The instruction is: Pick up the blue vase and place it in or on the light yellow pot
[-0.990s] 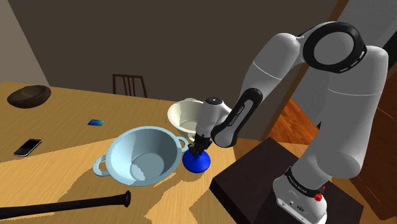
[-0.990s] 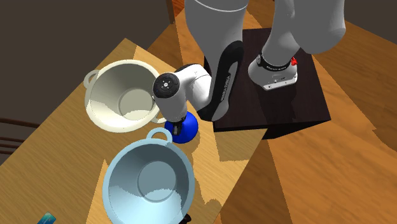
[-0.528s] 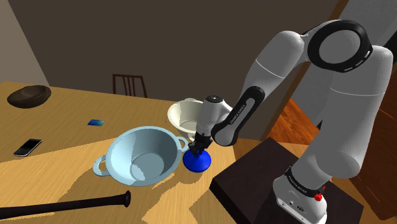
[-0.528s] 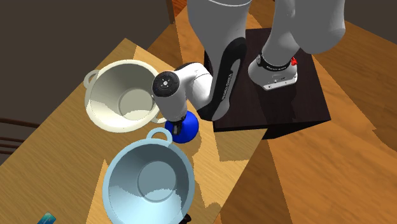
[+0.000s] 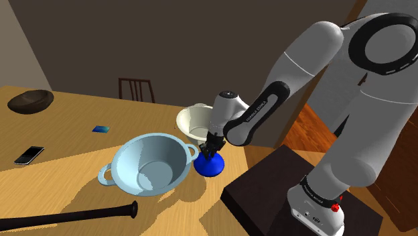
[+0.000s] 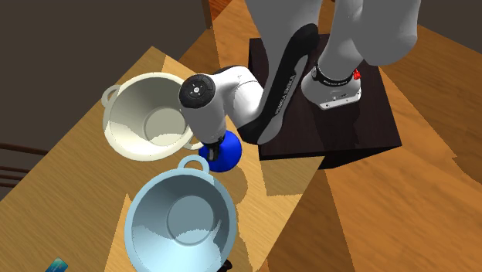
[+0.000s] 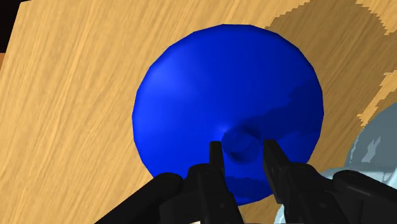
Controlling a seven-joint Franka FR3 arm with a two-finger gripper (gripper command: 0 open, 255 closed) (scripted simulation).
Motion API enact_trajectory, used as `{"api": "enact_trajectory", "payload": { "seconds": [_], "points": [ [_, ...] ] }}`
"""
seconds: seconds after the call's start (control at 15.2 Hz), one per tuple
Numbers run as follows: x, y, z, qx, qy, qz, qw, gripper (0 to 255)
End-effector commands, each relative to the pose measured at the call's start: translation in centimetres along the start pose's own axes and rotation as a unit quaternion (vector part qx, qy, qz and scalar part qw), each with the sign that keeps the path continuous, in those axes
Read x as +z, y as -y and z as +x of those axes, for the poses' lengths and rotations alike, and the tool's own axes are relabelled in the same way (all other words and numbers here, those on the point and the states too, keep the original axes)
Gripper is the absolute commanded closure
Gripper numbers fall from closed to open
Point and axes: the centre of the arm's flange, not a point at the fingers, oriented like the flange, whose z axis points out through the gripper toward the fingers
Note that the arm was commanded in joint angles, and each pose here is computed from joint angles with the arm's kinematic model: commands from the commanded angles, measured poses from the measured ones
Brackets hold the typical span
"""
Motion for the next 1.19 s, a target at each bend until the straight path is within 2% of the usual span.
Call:
{"api": "enact_trajectory", "payload": {
  "seconds": [0.0,1.12],
  "points": [
    [-1.1,0.1,0.1,0.0,0.0,0.0,1.0,255],
    [-10.0,0.7,0.1,0.0,0.0,0.0,1.0,255]
  ]
}}
